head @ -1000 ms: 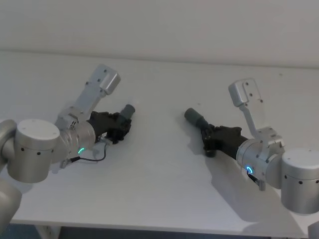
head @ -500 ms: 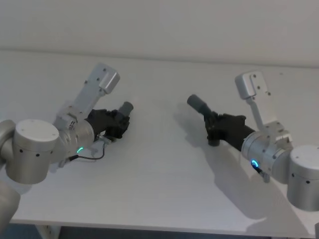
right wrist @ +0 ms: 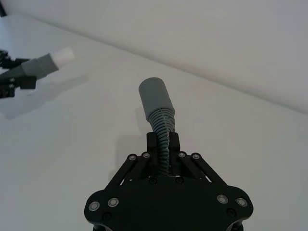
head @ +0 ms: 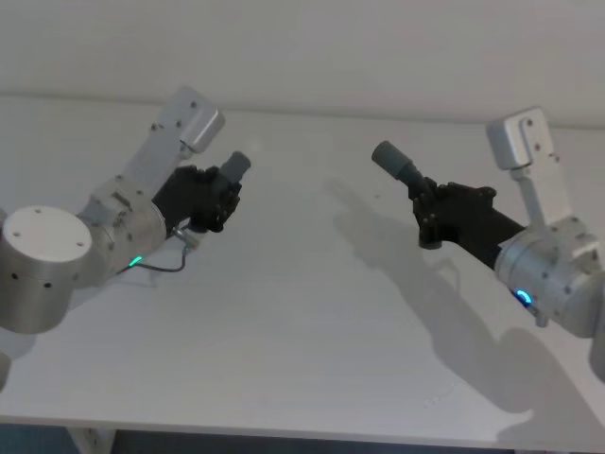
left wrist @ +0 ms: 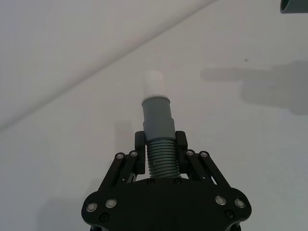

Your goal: Use both hands to pick up one end of the pipe from the table, align the ends, and insert them.

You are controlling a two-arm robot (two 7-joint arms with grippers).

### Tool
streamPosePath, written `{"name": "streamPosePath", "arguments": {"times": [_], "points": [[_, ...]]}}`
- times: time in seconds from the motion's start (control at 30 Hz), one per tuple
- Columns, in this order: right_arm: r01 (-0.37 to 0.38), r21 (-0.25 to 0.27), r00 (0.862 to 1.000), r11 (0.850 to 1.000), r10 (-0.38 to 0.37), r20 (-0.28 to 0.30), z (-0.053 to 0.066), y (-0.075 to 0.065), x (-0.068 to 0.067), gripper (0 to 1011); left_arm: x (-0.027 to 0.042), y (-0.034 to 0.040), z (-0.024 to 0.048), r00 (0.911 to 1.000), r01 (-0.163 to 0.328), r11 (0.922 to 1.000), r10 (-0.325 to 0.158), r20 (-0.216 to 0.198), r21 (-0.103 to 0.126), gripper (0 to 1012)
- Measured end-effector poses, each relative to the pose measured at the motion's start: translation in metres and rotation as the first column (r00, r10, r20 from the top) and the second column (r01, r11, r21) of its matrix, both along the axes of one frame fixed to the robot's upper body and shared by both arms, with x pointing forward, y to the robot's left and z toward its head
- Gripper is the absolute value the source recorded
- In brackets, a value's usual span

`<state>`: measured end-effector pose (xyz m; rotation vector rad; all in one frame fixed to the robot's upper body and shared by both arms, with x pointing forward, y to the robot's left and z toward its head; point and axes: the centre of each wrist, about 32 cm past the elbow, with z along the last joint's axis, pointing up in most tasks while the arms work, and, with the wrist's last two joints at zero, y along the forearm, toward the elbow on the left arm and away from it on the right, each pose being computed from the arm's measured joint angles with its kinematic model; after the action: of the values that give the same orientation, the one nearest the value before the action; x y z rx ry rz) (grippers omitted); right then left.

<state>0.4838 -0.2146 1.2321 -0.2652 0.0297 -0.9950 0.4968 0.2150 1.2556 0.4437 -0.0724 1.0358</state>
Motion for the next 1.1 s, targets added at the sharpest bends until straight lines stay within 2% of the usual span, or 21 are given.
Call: {"name": "streamPosePath", "arguments": {"times": [0.1,0.3,0.43,0.5,0.53,0.57,0.63,0.67,0.73,0.8,0.87,0.9,0.97,1.0,1.07,1.1], "points": [[-0.019,-0.003,1.0,1.0,0.019,0.015,0.002,-0.007,-0.001,135,0.0001,0.004,0.0046,0.9995,0.022,0.9997,-0.022,0.022,0.012,354],[-0.079,-0.012,0.996,0.997,0.08,0.05,0.004,-0.028,-0.002,135,0.0009,0.0138,0.0145,0.9934,0.097,0.9947,-0.099,0.059,0.035,354],[-0.136,-0.02,0.988,0.991,0.137,0.069,0.006,-0.043,-0.004,135,0.0025,0.021,0.0204,0.9848,0.158,0.9862,-0.161,0.065,0.048,354],[-0.151,-0.027,0.986,0.988,0.152,0.073,0.006,-0.048,-0.004,135,0.0032,0.0229,0.0221,0.9812,0.179,0.9825,-0.182,0.063,0.049,354],[-0.159,-0.027,0.984,0.987,0.161,0.077,0.006,-0.049,-0.004,135,0.0039,0.0245,0.0239,0.9766,0.205,0.9776,-0.208,0.057,0.048,354],[-0.176,-0.035,0.98,0.984,0.179,0.084,0.007,-0.054,-0.005,135,0.0039,0.0245,0.0239,0.9766,0.205,0.9776,-0.208,0.057,0.048,354],[-0.189,-0.043,0.977,0.981,0.192,0.09,0.008,-0.058,-0.005,135,0.0056,0.0272,0.0263,0.9698,0.237,0.9702,-0.24,0.046,0.048,354],[-0.2,-0.05,0.974,0.978,0.204,0.095,0.008,-0.061,-0.006,135,0.0069,0.0289,0.0275,0.9638,0.263,0.9638,-0.264,0.034,0.045,354],[-0.216,-0.061,0.969,0.974,0.222,0.106,0.01,-0.065,-0.007,135,0.0087,0.0309,0.0289,0.9583,0.284,0.9579,-0.285,0.023,0.045,354],[-0.224,-0.069,0.967,0.972,0.23,0.112,0.01,-0.067,-0.007,135,0.0111,0.033,0.0306,0.947,0.321,0.9463,-0.321,0.003,0.039,354],[-0.234,-0.078,0.963,0.969,0.242,0.119,0.011,-0.07,-0.008,134,0.0131,0.0344,0.0317,0.9399,0.341,0.9391,-0.341,-0.009,0.038,354],[-0.236,-0.08,0.962,0.968,0.244,0.121,0.011,-0.07,-0.008,134,0.0147,0.0356,0.0328,0.9324,0.361,0.9317,-0.361,-0.019,0.036,354],[-0.243,-0.089,0.959,0.966,0.253,0.129,0.011,-0.072,-0.009,134,0.0167,0.0368,0.0342,0.9228,0.385,0.9223,-0.384,-0.029,0.033,354],[-0.245,-0.091,0.958,0.965,0.256,0.131,0.012,-0.072,-0.01,134,0.0183,0.0376,0.0351,0.9147,0.404,0.9144,-0.403,-0.036,0.031,354],[-0.254,-0.099,0.955,0.962,0.265,0.134,0.011,-0.073,-0.01,134,0.0199,0.0383,0.0361,0.9068,0.421,0.9066,-0.42,-0.04,0.03,354],[-0.257,-0.102,0.953,0.961,0.27,0.135,0.011,-0.073,-0.011,134,0.0216,0.0389,0.037,0.8974,0.44,0.8973,-0.439,-0.046,0.03,354]]}}
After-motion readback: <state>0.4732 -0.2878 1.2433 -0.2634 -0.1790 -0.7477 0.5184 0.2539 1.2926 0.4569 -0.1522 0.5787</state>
